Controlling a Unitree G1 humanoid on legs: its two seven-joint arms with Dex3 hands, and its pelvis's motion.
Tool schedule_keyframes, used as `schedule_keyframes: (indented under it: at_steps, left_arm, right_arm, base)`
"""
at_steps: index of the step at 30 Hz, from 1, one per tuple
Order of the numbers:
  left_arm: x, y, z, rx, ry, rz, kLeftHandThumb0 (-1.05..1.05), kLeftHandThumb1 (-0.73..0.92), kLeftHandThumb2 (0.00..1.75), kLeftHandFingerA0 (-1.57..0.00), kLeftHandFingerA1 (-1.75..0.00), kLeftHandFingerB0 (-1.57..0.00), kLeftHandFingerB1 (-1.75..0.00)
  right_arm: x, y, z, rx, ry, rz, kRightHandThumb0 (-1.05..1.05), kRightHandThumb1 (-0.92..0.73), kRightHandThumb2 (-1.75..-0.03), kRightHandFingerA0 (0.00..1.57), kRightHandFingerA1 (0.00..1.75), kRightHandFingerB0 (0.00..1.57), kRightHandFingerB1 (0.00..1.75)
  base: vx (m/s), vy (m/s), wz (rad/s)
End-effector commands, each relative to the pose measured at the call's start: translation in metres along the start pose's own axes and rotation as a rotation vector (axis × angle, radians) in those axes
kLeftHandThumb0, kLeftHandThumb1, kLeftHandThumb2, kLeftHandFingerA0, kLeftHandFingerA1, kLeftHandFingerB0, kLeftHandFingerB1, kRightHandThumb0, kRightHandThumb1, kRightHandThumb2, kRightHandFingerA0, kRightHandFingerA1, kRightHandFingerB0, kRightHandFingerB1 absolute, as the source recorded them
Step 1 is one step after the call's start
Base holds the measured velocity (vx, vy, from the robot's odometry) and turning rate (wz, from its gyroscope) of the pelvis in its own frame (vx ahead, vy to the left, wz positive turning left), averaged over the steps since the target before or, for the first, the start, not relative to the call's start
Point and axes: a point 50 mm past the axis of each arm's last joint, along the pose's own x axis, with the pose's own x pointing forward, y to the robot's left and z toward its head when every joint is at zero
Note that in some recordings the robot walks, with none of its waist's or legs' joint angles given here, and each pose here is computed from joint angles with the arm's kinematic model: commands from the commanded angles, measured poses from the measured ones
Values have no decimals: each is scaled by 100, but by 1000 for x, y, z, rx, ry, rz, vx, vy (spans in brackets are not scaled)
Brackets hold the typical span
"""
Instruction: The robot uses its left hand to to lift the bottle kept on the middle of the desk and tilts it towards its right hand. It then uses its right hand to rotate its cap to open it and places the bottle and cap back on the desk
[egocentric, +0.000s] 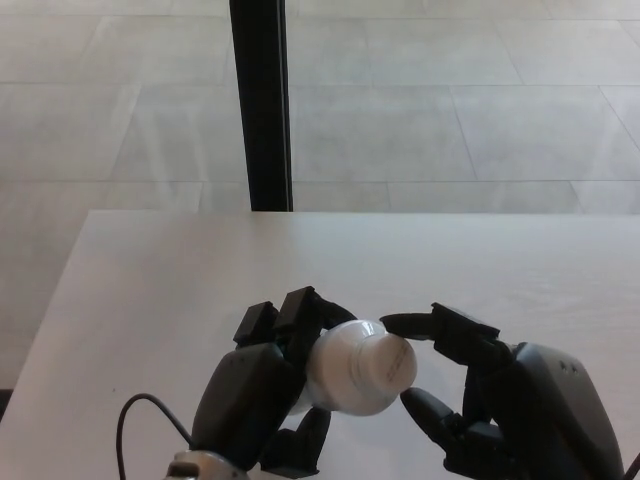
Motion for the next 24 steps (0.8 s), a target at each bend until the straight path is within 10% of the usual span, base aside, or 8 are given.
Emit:
schedule_keyframes:
  at_steps: [1,3,9,18,19,20,21,24]
  left_arm:
    - [0,1,0,8,4,-2,18,48,156,-121,-175,-113,-155]
    - [1,1,1,-8,11,5,21,49,163,-120,-175,-111,-154]
    - [2,3,0,23,-4,14,18,47,157,-109,-175,-101,-154]
    - [4,6,0,31,-46,19,10,42,154,-122,-175,-112,-154]
    - [4,5,0,22,-40,23,7,43,156,-121,-175,-111,-154]
    - [5,5,-1,19,-43,20,23,50,142,-132,-155,-120,-140]
    - [5,5,-1,17,-33,18,7,48,145,-121,-175,-109,-152]
    - [4,5,0,16,-17,15,15,44,155,-121,-175,-113,-155]
  right_arm:
    - [-2,2,2,-3,-15,32,-32,-64,-59,88,159,62,51]
    - [-1,3,4,-12,-11,46,-38,-41,-88,115,131,49,62]
    - [0,2,5,-35,-27,54,-49,-52,-60,81,165,51,45]
    - [2,0,5,-53,-28,72,-57,-50,-58,76,170,51,44]
    - [3,0,5,-58,-31,66,-53,-39,-85,114,138,46,58]
    - [3,0,5,-51,-30,57,-49,-40,-86,115,136,48,60]
    - [3,0,5,-48,-28,52,-50,-56,-63,86,165,56,46]
    - [4,-2,3,-41,-18,31,-42,-63,-59,95,154,60,48]
  base:
    - [0,0,0]
    - [0,0,0]
    - [0,0,0]
    - [0,0,0]
    - [0,0,0]
    - [0,0,0]
    - [0,0,0]
    - [0,0,0]
